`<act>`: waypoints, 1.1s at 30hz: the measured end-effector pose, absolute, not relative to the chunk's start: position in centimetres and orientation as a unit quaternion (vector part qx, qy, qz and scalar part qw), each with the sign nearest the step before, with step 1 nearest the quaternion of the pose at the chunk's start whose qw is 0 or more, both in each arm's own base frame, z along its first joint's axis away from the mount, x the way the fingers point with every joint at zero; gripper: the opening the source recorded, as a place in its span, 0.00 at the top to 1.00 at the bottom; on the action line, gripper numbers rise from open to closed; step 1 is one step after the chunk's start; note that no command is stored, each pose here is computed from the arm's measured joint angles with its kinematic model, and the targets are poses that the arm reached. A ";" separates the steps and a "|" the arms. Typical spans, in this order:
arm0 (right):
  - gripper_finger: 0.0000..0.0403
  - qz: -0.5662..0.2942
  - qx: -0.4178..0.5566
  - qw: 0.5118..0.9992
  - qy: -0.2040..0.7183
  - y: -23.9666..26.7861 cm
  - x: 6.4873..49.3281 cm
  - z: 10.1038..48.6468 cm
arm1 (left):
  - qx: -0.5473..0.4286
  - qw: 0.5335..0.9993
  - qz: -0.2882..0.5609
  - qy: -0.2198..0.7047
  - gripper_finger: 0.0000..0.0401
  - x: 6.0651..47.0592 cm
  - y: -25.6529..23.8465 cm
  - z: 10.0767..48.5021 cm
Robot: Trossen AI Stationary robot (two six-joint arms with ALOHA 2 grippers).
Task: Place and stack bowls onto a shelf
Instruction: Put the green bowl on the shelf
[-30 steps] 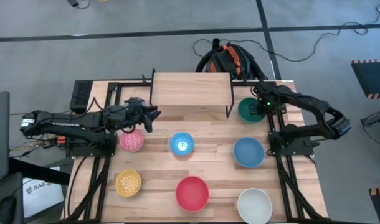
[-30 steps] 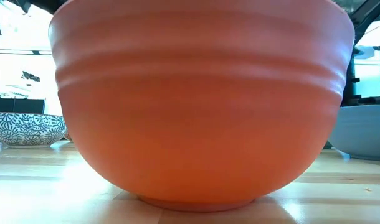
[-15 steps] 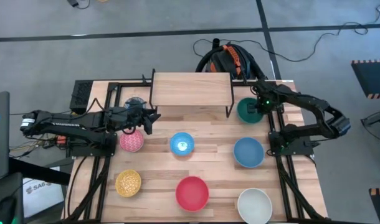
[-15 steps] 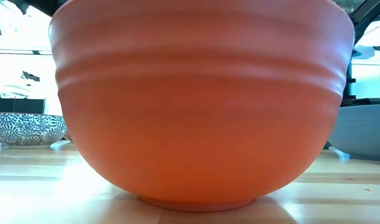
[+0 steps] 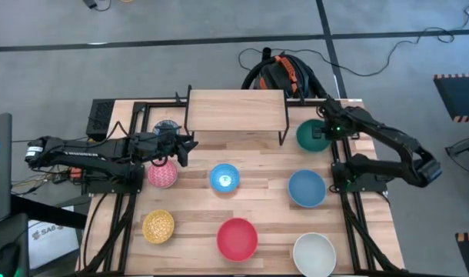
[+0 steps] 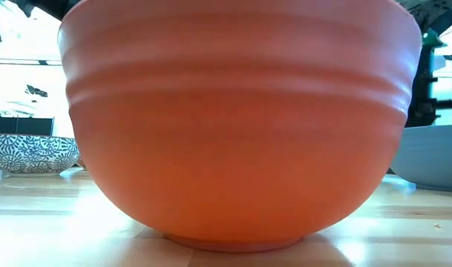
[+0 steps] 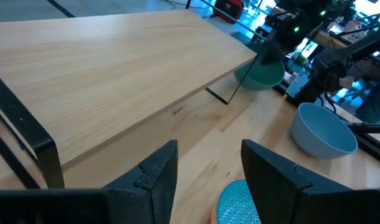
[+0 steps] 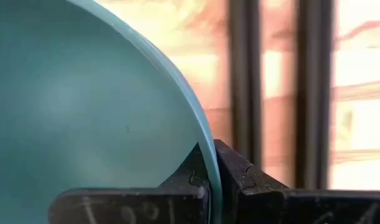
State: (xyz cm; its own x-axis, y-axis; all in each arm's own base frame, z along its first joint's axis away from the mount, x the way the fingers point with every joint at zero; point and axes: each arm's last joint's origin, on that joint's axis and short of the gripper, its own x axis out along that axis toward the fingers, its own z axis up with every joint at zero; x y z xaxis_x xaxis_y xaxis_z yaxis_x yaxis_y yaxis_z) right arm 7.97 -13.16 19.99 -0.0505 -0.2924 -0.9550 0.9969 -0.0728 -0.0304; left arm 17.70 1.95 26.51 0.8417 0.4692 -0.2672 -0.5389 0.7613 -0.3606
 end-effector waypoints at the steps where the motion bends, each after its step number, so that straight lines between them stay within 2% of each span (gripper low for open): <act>1: 0.93 -0.602 0.420 0.547 0.403 -13.2 7.9 20.6 | -0.216 0.935 0.270 0.081 0.60 17.7 1.9 26.5; 12: 0.93 -0.646 0.368 0.611 0.269 -14.0 8.1 28.4 | -0.236 0.930 0.271 0.075 0.60 17.7 1.9 26.5; 18: 0.93 -0.636 0.355 0.655 0.200 -15.6 9.2 33.2 | -0.245 0.928 0.271 0.072 0.60 17.7 1.9 26.5; 23: 0.93 -0.644 0.367 0.631 0.231 -15.9 9.8 33.0 | -0.245 0.928 0.271 0.072 0.60 17.7 1.9 26.5; 33: 0.93 -0.588 0.369 0.704 0.146 -15.3 12.2 34.5 | -0.250 0.929 0.263 0.074 0.60 17.7 1.9 26.5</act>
